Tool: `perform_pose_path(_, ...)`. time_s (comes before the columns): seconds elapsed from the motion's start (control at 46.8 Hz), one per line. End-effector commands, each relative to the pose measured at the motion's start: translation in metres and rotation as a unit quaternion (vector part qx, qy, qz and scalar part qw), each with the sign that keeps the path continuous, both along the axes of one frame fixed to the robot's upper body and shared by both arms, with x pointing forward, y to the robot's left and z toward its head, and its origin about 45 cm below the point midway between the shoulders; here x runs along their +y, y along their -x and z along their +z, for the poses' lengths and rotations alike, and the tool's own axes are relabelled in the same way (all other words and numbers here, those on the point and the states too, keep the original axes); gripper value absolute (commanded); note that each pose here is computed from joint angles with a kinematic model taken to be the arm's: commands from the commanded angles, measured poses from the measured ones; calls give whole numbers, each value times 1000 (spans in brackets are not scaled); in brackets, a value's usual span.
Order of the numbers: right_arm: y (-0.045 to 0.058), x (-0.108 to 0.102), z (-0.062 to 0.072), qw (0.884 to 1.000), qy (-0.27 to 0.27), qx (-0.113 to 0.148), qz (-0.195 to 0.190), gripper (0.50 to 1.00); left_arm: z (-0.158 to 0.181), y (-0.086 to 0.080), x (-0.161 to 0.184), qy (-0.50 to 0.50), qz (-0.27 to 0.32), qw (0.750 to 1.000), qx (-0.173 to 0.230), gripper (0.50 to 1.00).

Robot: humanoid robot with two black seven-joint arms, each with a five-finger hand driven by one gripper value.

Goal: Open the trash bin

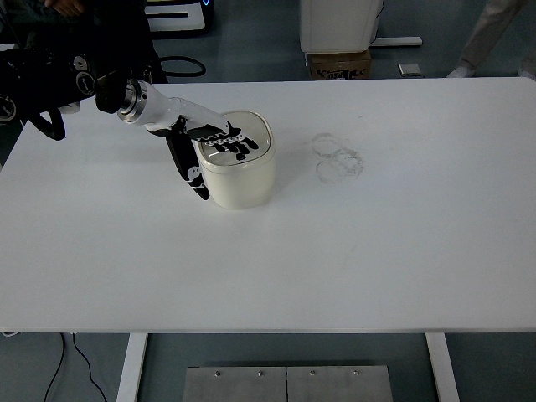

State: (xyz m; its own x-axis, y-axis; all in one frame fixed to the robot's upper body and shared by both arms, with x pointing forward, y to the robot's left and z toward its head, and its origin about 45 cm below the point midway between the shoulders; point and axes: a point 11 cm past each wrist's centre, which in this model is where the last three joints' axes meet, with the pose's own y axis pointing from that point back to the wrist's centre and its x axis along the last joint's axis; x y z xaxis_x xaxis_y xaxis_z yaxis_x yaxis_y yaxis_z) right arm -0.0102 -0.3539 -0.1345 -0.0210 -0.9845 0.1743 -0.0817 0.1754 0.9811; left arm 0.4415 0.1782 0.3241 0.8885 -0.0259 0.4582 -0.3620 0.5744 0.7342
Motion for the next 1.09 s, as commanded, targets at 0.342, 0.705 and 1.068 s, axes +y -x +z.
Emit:
perform_pose_path(0.342, -1, 0, 0, 1000, 0, 0, 0, 991, 43, -22, 7, 95, 69, 993, -13, 1000)
perform_pose_path(0.705, -1, 0, 0, 1000, 0, -1, 0, 991, 89, -62, 60, 273, 211, 938, -30, 1000)
perform_pose_path(1.068, -1, 0, 0, 1000, 0, -1, 0, 991, 48, -69, 144, 382, 336, 861, -18, 1000)
